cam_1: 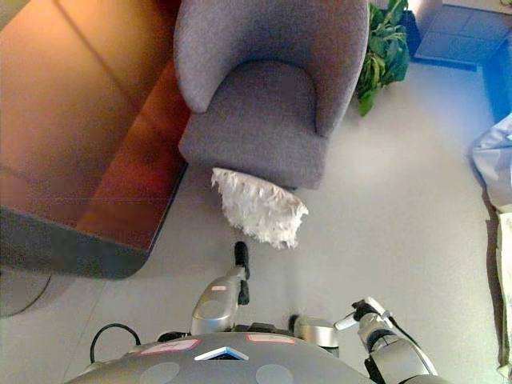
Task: Pick up the pillow and put it on the sofa.
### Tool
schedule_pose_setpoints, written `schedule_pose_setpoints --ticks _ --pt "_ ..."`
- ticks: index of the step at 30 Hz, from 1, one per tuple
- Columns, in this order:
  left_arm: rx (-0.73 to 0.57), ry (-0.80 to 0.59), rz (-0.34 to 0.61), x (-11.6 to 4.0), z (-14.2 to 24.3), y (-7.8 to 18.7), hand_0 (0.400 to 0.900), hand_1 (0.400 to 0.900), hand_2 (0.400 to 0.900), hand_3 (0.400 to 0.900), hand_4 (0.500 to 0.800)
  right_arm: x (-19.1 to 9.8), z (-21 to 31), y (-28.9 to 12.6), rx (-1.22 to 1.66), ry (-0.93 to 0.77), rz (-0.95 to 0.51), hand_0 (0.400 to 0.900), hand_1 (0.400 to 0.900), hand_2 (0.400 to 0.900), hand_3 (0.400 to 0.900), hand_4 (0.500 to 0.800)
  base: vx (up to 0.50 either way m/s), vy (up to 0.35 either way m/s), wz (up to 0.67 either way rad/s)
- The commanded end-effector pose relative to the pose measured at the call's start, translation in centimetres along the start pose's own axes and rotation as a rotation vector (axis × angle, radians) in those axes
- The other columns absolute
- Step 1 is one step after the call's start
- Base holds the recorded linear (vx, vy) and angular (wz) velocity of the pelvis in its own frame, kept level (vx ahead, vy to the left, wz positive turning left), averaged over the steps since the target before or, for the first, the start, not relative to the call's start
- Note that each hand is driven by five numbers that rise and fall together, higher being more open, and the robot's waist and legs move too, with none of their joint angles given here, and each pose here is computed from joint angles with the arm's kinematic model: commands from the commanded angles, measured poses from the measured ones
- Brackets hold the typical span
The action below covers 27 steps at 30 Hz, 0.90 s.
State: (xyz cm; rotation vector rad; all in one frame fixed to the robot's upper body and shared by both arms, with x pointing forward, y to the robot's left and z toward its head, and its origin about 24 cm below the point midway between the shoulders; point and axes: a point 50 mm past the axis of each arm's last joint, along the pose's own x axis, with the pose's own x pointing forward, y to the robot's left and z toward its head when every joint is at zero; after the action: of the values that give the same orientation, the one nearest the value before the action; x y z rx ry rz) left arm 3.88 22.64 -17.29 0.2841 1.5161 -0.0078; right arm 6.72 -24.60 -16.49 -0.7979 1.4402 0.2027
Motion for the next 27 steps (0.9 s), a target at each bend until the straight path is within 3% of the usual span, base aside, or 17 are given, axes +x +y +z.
schedule_pose_setpoints --ticks 1,11,17,27 --pt "-0.018 -0.060 0.056 -0.2 1.6 2.4 0.900 0.900 0.900 0.900 0.800 0.0 0.8 -1.4 -0.009 -0.057 -0.049 0.900 0.900 0.900 0.900 0.800 0.543 0.195 0.20" --pt "0.058 -0.128 0.146 -1.0 4.7 5.6 0.900 0.900 0.900 0.900 0.800 -0.4 3.5 -3.9 0.151 -0.205 -0.196 0.900 0.900 0.900 0.900 0.800 0.376 0.134 0.26" --pt "0.027 -0.225 0.161 -1.4 7.3 5.6 0.900 0.900 0.900 0.900 0.800 -1.3 6.8 -7.9 0.133 -0.308 -0.350 0.900 0.900 0.900 0.900 0.800 -0.002 -0.173 0.32" --pt "0.078 -0.201 0.160 -1.1 6.1 5.0 0.900 0.900 0.900 0.900 0.800 -2.1 9.6 -9.9 0.203 -0.318 -0.322 0.900 0.900 0.900 0.900 0.800 0.103 -0.146 0.25"
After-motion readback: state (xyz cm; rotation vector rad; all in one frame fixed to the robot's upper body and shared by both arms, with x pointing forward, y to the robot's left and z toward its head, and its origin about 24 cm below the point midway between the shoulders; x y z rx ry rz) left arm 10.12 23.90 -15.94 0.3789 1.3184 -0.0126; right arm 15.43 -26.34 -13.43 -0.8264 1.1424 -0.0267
